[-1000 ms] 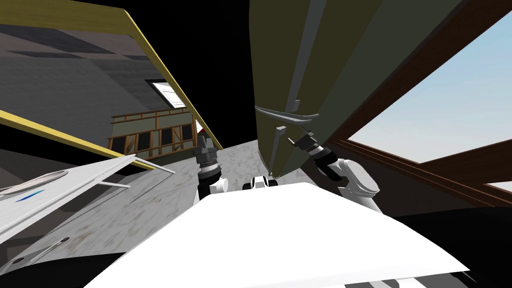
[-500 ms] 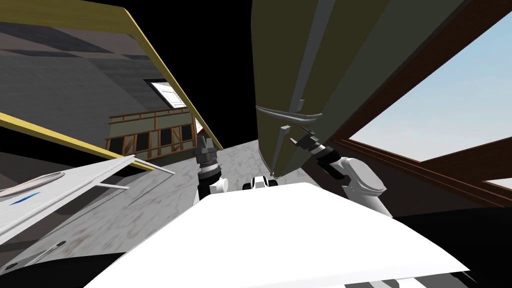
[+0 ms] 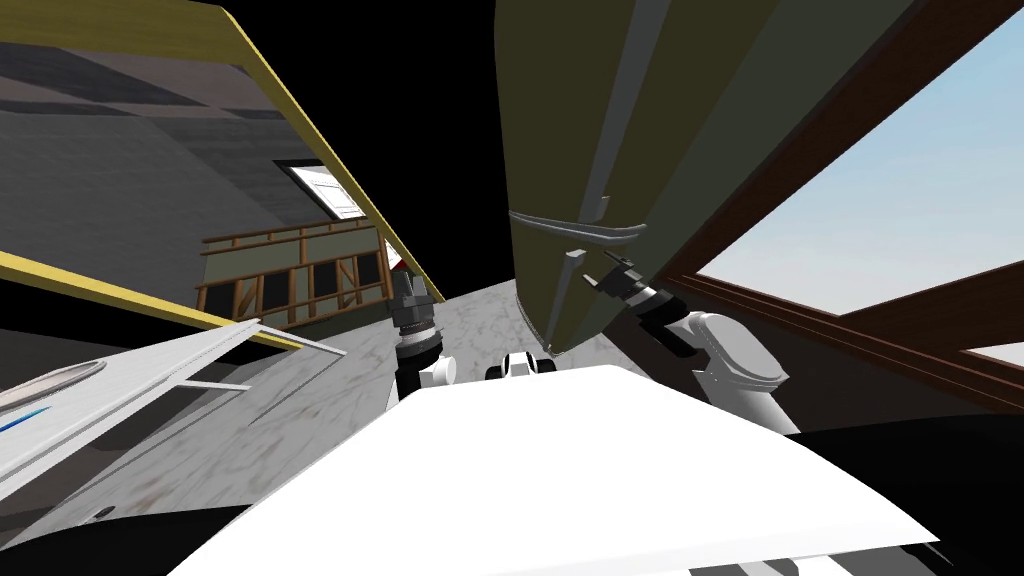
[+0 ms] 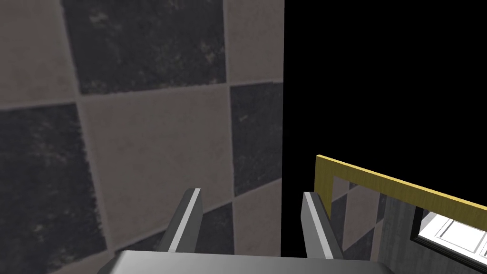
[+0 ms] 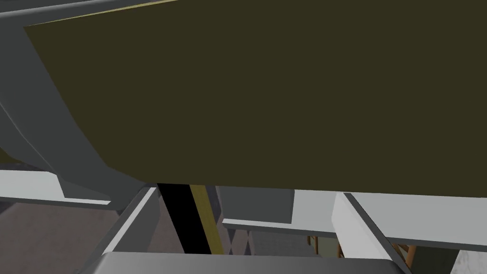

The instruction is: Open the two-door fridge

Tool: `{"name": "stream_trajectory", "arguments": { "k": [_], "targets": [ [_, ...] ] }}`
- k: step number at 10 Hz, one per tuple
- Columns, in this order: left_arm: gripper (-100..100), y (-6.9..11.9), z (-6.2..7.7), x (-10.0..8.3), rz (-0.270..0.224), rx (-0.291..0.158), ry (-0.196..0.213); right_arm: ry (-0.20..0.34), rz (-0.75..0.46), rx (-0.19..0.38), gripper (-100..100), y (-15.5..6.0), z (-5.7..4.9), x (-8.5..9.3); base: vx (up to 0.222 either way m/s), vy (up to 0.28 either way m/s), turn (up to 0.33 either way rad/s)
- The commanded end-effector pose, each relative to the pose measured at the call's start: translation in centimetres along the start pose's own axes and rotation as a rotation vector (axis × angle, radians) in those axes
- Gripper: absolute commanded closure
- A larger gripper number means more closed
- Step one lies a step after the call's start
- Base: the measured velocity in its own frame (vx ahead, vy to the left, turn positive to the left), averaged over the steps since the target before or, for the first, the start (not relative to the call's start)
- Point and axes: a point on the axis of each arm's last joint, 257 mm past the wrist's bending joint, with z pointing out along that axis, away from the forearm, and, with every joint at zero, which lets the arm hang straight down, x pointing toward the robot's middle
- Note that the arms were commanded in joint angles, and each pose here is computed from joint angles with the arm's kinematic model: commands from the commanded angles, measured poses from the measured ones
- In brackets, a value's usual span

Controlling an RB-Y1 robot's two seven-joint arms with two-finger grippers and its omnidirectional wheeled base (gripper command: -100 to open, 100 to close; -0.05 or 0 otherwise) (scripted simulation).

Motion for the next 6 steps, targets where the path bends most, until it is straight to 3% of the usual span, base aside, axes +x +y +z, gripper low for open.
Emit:
{"name": "stream_trajectory", "arguments": {
  "k": [1, 6],
  "targets": [
    [0, 0.0, 0.0, 0.0, 0.000, 0.000, 0.000, -0.001, -0.002, 0.011, 100, 0.0, 0.1, -0.2, -0.039, -0.032, 0.012],
    [0, 0.0, 0.0, 0.0, 0.000, 0.000, 0.000, 0.091, -0.022, 0.024, 100, -0.7, -0.9, 2.8, 0.037, 0.237, -0.061]
  ]
}}
